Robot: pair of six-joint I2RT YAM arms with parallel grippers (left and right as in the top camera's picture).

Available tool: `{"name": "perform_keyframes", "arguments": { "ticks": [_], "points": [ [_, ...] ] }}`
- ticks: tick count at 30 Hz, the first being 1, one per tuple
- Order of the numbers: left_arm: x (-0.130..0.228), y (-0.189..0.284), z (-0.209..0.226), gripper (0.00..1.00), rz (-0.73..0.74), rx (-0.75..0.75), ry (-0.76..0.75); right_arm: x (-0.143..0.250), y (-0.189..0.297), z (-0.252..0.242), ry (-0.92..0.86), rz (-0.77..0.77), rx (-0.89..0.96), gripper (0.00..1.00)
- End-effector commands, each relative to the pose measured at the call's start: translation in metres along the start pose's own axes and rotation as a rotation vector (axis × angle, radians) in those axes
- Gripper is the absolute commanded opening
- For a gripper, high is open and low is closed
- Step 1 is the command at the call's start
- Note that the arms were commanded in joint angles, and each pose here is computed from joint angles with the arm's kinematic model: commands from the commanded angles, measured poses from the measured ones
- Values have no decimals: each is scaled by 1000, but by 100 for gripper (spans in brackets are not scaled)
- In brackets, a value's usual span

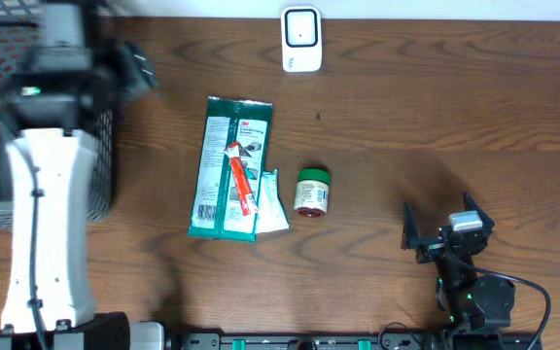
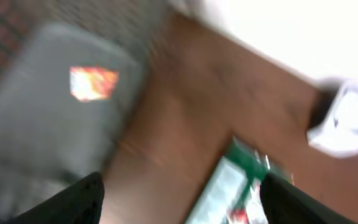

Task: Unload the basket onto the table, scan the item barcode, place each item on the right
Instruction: 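Release the gloves pack and reach the left gripper back into the basket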

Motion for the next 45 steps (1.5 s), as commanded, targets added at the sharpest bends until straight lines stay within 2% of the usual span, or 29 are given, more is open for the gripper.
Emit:
{"name": "perform_keyframes", "arguments": {
  "ticks": [1,9,14,17,23,30,31,33,34,35,36,41,45],
  "points": [
    [-35,13,46,81,-119,-78,67,0,0,0,-4,0,-1,99],
    [-50,-27,128,81,-125,-228,198,0,0,0,-4,1,0,99],
    [-43,-100,167,85,-44,-284,165,0,0,0,-4,1,-1,99],
    [-34,-145,173,90,10,-278,91,0,0,0,-4,1,0,99],
    [-7,-229,149,92,88,-31,-106,0,0,0,-4,1,-1,99],
    [26,-283,155,93,157,-17,-142,0,0,0,-4,1,0,99],
    [33,-289,156,92,177,-17,-153,0,0,0,-4,1,0,99],
    [44,-297,161,83,211,-35,-154,0,0,0,-4,1,0,99],
    [51,-300,166,78,235,-60,-154,0,0,0,-4,1,-1,99],
    [56,-301,171,66,257,-93,-155,0,0,0,-4,0,0,99],
    [60,-301,177,62,276,-126,-151,0,0,0,-4,1,-1,99],
    [78,-285,203,59,360,-332,-10,0,0,0,-4,1,0,99],
    [101,-268,205,59,440,-412,203,0,0,0,-4,1,-1,99]
  ]
}}
Point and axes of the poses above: each gripper's point midway between its finger pads, its own y axis back along the fingers, its own z axis along the line the jaws close on, x = y × z, the point moved 2 cm from there along y, back along the fingers, and after that the axes turned 7 degrees about -y, right-handed, at the moved point
